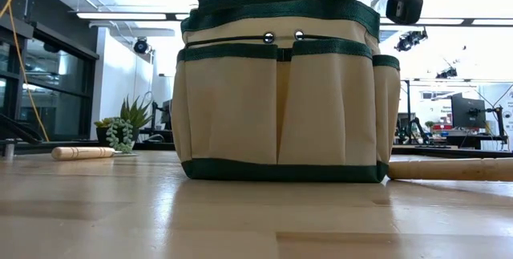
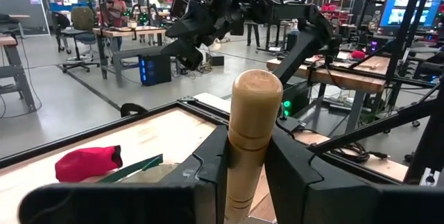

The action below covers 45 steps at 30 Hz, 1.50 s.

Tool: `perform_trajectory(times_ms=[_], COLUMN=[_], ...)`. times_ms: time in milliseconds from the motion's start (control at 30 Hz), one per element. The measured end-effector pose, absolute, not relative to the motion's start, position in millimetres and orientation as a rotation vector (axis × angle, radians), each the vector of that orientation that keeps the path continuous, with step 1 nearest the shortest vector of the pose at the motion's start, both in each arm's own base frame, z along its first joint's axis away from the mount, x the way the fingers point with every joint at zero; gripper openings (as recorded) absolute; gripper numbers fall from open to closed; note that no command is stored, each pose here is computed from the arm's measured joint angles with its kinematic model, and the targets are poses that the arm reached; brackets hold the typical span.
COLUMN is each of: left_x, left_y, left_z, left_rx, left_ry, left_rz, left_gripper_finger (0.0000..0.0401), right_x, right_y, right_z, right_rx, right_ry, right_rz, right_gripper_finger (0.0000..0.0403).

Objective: Pick & Place Garden tools in Gardening bag
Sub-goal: Put the brown trowel into the white gardening bag

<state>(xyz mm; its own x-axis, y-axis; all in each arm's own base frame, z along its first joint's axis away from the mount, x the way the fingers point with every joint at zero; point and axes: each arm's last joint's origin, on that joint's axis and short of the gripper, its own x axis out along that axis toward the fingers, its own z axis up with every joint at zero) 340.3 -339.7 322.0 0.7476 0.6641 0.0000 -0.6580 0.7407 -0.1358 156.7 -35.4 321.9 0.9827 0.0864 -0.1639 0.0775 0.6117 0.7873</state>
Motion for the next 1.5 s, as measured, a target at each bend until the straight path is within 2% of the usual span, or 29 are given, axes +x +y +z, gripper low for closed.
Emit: perform_trajectory(times_ms=[933,1100,1500], left_x=[343.9,350.3,363.8], left_y=[-335.4,-331.6,-311.7], left_z=[314.3,310.1,292.9], left_rx=[-0.051,-0.021,-0.108], left_ry=[-0.020,0.012,0.173], left_rz=[0.737,0.661,0.445], left_gripper_finger=[0.0066,0.0066,0.0066], right_x=[156.8,156.8,156.7], right_y=[-35.3,-35.3,-35.3], right_z=[322.0,321.9,322.0], right_rx=[0.922,0.922,0.918], right_ry=[0.195,0.196,0.195], right_rz=[0.011,0.011,0.012], right_gripper_finger=[0.0193,0.0193,0.0193])
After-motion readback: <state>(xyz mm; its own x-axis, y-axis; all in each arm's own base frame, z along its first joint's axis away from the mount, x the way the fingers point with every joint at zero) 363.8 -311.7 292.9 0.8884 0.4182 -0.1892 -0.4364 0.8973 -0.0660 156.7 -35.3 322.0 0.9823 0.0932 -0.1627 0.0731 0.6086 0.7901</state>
